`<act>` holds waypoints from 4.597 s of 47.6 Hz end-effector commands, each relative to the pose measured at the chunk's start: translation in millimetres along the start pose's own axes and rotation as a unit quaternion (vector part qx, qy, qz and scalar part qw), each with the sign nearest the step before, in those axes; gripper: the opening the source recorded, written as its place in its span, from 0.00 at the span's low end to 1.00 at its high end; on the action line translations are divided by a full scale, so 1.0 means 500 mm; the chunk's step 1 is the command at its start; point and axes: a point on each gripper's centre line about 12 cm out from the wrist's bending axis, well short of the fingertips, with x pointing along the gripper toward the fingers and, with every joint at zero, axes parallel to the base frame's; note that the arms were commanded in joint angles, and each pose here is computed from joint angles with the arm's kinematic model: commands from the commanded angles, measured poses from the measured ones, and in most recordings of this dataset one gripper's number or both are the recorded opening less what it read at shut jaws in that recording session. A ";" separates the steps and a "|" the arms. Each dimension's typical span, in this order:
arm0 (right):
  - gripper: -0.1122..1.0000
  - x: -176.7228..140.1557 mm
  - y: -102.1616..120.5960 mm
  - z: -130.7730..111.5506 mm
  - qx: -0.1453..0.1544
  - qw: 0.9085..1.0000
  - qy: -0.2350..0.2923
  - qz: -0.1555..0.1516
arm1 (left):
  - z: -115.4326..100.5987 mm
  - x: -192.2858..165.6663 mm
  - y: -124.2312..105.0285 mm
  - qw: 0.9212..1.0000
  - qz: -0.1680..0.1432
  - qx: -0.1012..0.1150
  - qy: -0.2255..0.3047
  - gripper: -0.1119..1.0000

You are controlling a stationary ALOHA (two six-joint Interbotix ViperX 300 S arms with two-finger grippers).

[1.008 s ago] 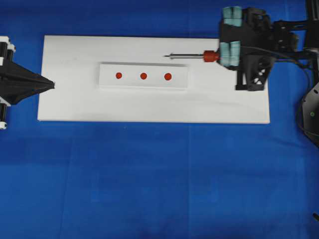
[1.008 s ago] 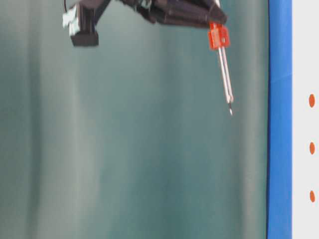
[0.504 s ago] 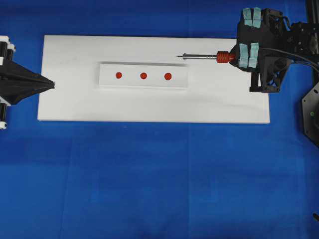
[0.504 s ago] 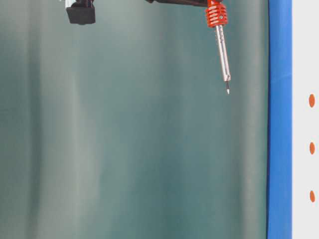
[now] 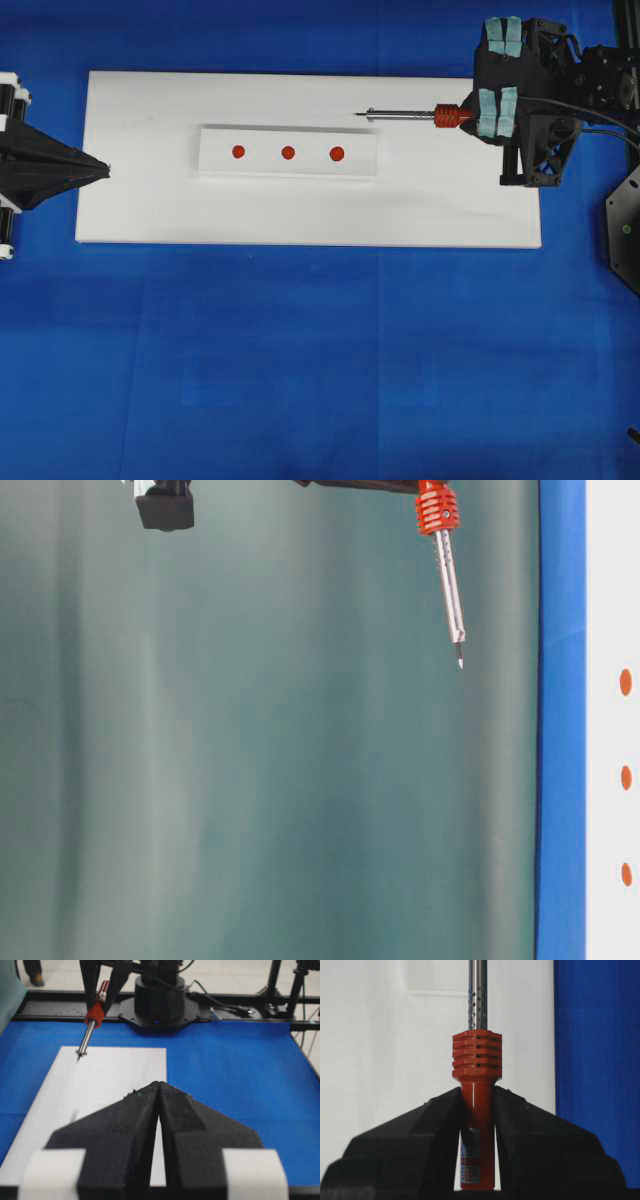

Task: Touch the tip of the soldering iron to the mark.
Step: 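Move the iron right and lower its tip onto the rightmost dot, then hold the iron tip on the rightmost red dot, then lift the iron and carry it back to the front of the table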

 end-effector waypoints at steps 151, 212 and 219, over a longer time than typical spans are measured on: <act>0.16 0.173 0.021 -0.047 -0.002 0.998 0.066 0.020 | 0.014 0.004 0.000 1.000 0.000 0.004 -0.012 0.10; 0.16 0.000 -0.004 0.066 0.005 1.000 -0.015 0.003 | 0.018 0.004 0.001 1.000 0.001 0.000 -0.017 0.10; 0.16 -0.002 0.000 0.065 0.015 1.000 -0.014 0.008 | 0.018 0.004 0.000 1.000 0.000 0.000 -0.017 0.10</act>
